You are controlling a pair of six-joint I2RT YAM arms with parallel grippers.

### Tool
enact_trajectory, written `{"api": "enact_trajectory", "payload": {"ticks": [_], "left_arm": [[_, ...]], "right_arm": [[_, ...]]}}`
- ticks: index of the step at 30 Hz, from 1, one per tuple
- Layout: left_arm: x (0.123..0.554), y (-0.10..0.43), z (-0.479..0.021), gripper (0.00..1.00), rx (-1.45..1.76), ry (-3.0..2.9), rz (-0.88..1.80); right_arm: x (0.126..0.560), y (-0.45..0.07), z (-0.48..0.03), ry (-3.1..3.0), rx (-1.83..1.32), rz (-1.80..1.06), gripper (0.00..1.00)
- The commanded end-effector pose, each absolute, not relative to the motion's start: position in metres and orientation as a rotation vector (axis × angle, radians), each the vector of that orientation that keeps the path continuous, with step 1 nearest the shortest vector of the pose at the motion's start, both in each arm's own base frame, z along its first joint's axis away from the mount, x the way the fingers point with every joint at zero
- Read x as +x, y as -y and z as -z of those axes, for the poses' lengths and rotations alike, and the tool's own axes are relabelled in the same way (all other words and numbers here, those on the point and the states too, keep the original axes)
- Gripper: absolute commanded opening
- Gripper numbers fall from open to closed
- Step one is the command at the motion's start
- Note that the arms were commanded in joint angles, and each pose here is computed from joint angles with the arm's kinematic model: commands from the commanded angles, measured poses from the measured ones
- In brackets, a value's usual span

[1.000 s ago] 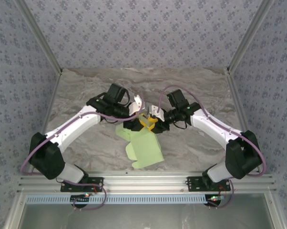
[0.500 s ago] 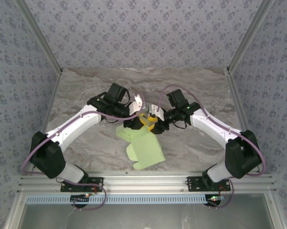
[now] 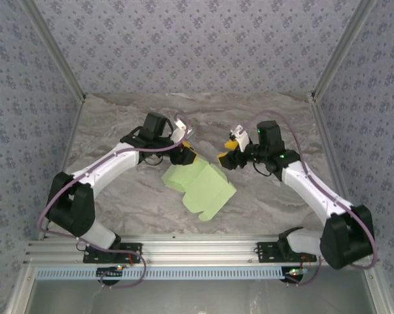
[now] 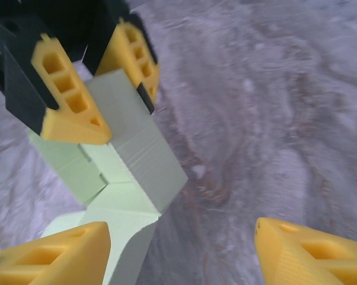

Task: Fold the paper box

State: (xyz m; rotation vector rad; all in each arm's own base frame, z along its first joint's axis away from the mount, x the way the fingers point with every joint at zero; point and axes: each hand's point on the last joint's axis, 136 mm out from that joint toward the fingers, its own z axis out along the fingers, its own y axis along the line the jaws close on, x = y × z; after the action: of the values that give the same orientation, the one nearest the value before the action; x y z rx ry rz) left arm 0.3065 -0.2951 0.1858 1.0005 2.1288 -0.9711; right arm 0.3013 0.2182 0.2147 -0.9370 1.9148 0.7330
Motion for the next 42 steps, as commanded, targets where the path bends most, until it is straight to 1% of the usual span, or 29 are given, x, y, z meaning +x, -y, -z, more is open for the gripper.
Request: {"api": "enact_trajectory", "payload": {"ticks": [1,5,8,11,15,17,19,21,23,27,29,30,31,32,33,34,35,37,38,42], "left_arm": [[0.340,0.291,-0.202,0.48,0.738,-2.110,1.017],[0.357,0.287,-0.205,0.48,0.567,-2.110,1.066],[0.362,0.285,-0.201,0.48,0.487,-2.116,1.083],[0.366,0.285,-0.196,0.47,0.437,-2.122,1.117],[0.369,0.283,-0.192,0.47,0.393,-2.128,1.137],[0.370,0.283,-0.191,0.47,0.383,-2.128,1.143],[0.372,0.281,-0.190,0.47,0.365,-2.134,1.145],[0.372,0.279,-0.190,0.46,0.349,-2.131,1.144],[0.374,0.277,-0.190,0.46,0.334,-2.119,1.147],[0.376,0.272,-0.185,0.46,0.277,-2.129,1.156],[0.377,0.270,-0.184,0.52,0.242,-2.104,1.172],[0.377,0.269,-0.185,0.53,0.213,-2.088,1.190],[0.377,0.269,-0.187,0.55,0.181,-2.063,1.216],[0.377,0.268,-0.189,0.59,0.152,-2.035,1.241],[0.377,0.267,-0.191,0.65,0.126,-2.016,1.258],[0.377,0.265,-0.191,0.73,0.099,-2.001,1.266],[0.376,0.262,-0.191,0.84,0.075,-1.994,1.261],[0.375,0.255,-0.188,0.96,0.062,-1.996,1.220],[0.375,0.249,-0.188,0.99,0.052,-2.001,1.196],[0.376,0.219,-0.196,0.99,-0.024,-1.965,1.116]], "right_arm": [[0.313,-0.196,-0.215,-2.010,-0.657,-0.665,0.68],[0.290,-0.191,-0.200,-2.049,-0.655,-0.663,0.68],[0.289,-0.174,-0.190,-2.062,-0.494,-0.623,0.69],[0.286,-0.163,-0.180,-2.060,-0.355,-0.654,0.75],[0.284,-0.167,-0.161,-2.109,-0.330,-0.736,0.76],[0.286,-0.173,-0.156,-2.126,-0.328,-0.798,0.75],[0.289,-0.177,-0.155,-2.131,-0.318,-0.838,0.71],[0.293,-0.181,-0.156,-2.125,-0.316,-0.857,0.62],[0.298,-0.183,-0.157,-2.132,-0.321,-0.857,0.55],[0.304,-0.186,-0.159,-2.131,-0.348,-0.855,0.35],[0.308,-0.189,-0.158,-2.138,-0.384,-0.849,0.21],[0.310,-0.190,-0.157,-2.148,-0.400,-0.841,0.14],[0.312,-0.191,-0.156,-2.160,-0.423,-0.825,0.03],[0.314,-0.191,-0.153,-2.185,-0.445,-0.791,0.00],[0.316,-0.191,-0.153,-2.200,-0.477,-0.752,0.00],[0.317,-0.191,-0.154,-2.210,-0.520,-0.705,0.00],[0.318,-0.192,-0.155,-2.217,-0.571,-0.665,0.00],[0.318,-0.194,-0.160,-2.229,-0.671,-0.608,0.00],[0.317,-0.195,-0.164,-2.232,-0.745,-0.573,0.00],[0.322,-0.195,-0.172,-2.256,-1.009,-0.405,0.00]]}}
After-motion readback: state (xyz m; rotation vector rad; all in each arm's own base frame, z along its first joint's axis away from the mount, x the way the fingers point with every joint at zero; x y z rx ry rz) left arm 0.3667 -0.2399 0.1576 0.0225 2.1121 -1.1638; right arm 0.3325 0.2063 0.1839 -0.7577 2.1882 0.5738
